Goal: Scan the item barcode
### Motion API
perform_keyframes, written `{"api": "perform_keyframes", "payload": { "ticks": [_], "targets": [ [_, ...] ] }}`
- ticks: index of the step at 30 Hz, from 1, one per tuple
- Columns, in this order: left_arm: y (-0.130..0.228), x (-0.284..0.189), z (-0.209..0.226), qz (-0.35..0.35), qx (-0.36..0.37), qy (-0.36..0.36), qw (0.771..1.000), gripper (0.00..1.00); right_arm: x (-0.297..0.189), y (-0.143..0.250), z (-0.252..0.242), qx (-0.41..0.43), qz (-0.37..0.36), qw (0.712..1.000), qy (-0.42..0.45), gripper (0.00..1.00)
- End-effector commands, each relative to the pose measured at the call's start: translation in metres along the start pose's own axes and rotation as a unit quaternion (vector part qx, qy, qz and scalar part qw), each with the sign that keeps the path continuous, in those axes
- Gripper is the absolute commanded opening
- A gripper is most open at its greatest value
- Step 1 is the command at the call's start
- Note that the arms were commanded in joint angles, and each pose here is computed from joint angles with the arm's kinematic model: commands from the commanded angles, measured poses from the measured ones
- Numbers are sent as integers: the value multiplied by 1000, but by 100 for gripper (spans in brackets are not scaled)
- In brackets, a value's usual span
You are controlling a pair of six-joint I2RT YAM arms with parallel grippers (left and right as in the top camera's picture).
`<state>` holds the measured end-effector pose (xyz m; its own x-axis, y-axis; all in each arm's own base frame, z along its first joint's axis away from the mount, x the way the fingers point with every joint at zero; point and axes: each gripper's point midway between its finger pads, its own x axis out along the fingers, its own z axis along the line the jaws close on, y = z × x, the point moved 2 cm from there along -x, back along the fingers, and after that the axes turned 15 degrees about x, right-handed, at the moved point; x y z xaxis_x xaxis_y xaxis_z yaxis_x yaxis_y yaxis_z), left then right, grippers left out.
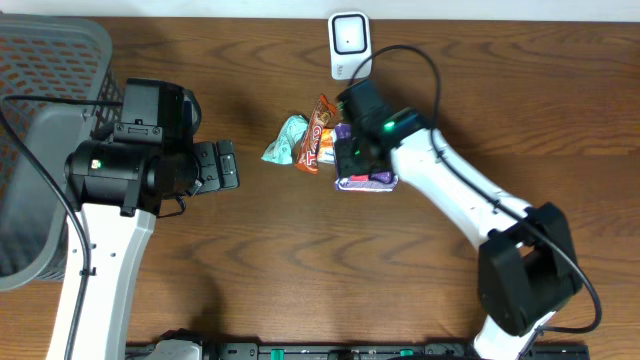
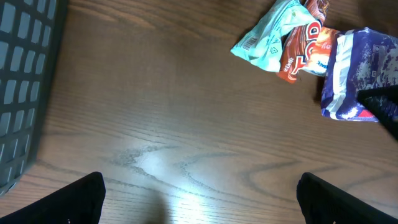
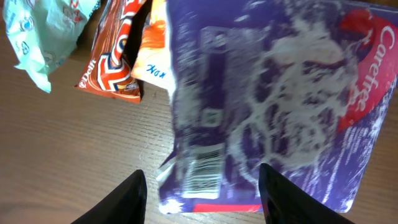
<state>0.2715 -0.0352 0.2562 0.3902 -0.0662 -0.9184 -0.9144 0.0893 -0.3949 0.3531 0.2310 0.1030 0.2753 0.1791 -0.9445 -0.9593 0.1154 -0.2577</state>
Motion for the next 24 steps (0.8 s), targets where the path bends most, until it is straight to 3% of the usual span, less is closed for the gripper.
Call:
{"api": "perform_keyframes", "payload": {
  "ticks": [1, 8, 15, 24],
  "targets": [
    [-1, 0, 3, 0, -5, -5, 1000, 98, -20, -14, 2, 5, -90, 994, 63, 54],
    [-1, 0, 3, 0, -5, -5, 1000, 98, -28, -12, 10, -16, -156, 981, 115, 52],
    [-1, 0, 3, 0, -5, -5, 1000, 98, -29, -3, 17, -39, -171, 976, 130, 50],
    [-1, 0, 3, 0, -5, -5, 1000, 98, -18, 4, 12, -36, -182, 973, 140, 55]
  ]
}}
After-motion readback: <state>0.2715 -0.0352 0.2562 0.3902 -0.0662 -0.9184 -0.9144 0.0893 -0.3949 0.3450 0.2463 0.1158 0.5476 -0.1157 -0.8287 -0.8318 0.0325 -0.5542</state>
